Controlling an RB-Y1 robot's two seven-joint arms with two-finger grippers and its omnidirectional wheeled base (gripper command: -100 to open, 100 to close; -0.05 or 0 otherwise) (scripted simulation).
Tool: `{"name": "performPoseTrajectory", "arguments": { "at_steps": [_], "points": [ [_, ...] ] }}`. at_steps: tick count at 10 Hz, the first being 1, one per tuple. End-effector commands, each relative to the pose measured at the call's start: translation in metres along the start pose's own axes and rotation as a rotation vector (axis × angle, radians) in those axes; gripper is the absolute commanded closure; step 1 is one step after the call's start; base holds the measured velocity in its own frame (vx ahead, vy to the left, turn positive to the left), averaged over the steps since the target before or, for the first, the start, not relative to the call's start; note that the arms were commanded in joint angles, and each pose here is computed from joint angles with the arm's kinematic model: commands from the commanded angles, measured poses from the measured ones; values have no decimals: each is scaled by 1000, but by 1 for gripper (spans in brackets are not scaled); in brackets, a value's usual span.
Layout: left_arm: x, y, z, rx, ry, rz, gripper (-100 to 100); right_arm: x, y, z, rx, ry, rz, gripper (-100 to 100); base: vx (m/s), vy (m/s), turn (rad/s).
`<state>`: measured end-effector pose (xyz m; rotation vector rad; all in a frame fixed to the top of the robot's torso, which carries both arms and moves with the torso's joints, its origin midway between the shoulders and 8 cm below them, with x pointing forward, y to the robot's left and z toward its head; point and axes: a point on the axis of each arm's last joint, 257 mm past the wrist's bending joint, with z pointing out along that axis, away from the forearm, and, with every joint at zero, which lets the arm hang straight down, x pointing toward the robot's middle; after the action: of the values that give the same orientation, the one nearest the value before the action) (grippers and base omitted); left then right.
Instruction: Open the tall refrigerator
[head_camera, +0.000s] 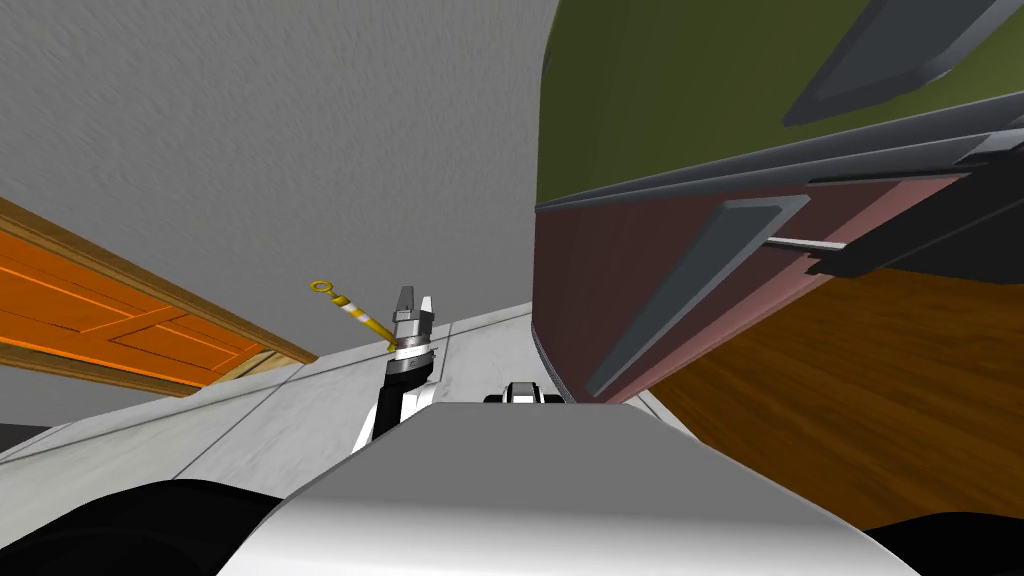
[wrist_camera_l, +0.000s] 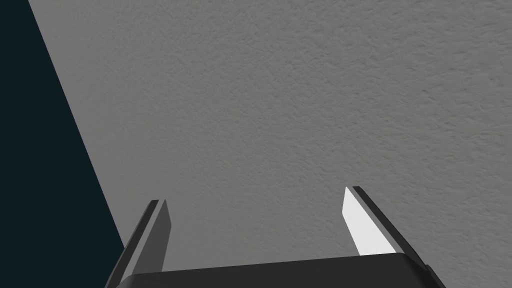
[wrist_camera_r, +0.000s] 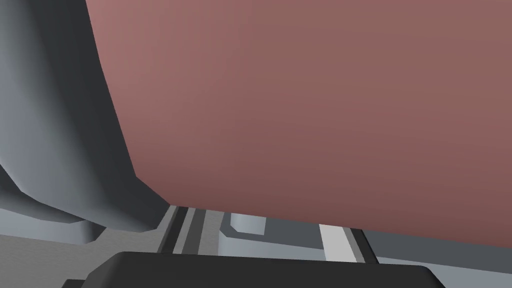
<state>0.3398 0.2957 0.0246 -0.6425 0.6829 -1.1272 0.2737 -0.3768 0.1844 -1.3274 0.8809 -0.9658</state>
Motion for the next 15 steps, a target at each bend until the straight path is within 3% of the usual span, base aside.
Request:
{"name": "performPoseTrajectory", "arguments": {
  "at_steps": [1,6,13,15],
  "points": [
    [0,0,0,0,0,0,0,6,0,-3,0,22,0,100,43,164,-96],
    [0,0,0,0,0,0,0,23,-1,-13,0,90,-2,100,49,269,-110],
    [0,0,0,0,0,0,0,55,-4,-37,-1,224,-13,100,48,332,-131],
    [0,0,0,0,0,0,0,55,-6,-37,5,223,-14,100,-14,214,-40]
  ]
}}
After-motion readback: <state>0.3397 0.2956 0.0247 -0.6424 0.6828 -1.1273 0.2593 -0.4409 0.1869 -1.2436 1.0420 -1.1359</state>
